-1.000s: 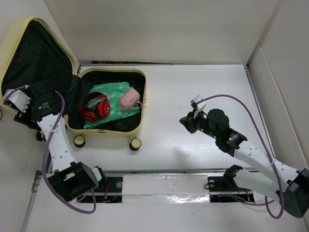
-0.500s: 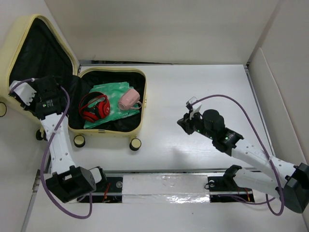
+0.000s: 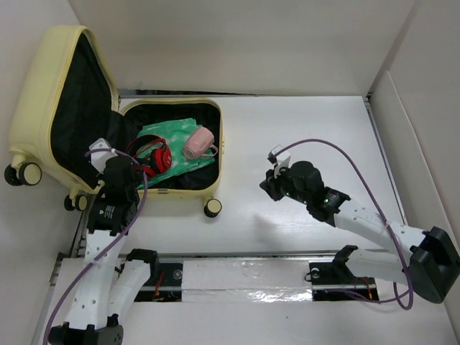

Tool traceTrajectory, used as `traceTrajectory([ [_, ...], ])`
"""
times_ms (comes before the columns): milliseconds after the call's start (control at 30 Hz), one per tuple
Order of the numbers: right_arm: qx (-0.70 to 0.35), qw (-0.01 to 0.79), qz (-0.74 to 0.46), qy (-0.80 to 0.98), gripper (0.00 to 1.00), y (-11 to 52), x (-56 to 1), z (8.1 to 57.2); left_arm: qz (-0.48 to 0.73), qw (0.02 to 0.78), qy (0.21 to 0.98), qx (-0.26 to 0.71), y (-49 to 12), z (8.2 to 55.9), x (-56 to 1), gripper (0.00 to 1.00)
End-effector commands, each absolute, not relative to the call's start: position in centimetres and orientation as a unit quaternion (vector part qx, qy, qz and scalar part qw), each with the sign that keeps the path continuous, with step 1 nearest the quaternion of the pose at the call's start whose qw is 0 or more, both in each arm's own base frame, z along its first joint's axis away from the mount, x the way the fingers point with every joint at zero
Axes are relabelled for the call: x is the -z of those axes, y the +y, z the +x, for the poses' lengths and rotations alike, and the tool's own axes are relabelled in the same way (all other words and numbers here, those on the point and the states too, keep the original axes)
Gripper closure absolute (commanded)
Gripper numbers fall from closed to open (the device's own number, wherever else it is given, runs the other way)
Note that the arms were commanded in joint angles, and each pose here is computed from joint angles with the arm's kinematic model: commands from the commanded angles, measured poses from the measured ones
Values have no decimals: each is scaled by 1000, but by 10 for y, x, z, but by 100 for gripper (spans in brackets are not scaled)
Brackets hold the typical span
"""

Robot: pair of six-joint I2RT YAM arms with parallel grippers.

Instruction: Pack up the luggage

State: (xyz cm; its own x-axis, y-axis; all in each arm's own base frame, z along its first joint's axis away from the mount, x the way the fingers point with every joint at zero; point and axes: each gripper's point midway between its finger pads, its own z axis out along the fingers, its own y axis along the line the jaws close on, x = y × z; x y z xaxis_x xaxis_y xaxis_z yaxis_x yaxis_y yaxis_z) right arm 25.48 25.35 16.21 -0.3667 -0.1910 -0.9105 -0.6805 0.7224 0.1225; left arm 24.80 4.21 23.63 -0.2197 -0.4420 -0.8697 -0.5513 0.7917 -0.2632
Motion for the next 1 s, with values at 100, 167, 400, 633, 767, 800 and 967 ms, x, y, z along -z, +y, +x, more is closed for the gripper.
traceTrajectory([
  [100,-261,540,-210,772,83,270,-187,286,-234,557,795,63,-3,258,-249,100],
  [167,-280,525,-218,773,80,286,-187,279,-247,552,795,40,6,256,-248,100],
  [400,-277,546,-239,754,74,296,-228,278,-382,607,687,-111,83,209,-319,44],
  [633,-241,548,-235,766,75,262,-215,289,-454,597,613,-247,127,178,-338,27],
  [767,-281,546,-253,747,76,264,-218,276,-452,556,624,-310,134,186,-326,37],
  [800,-278,548,-249,749,76,262,-218,277,-452,546,630,-318,136,188,-323,38],
  [967,-278,536,-259,754,76,267,-211,278,-489,489,644,-327,170,200,-317,36],
])
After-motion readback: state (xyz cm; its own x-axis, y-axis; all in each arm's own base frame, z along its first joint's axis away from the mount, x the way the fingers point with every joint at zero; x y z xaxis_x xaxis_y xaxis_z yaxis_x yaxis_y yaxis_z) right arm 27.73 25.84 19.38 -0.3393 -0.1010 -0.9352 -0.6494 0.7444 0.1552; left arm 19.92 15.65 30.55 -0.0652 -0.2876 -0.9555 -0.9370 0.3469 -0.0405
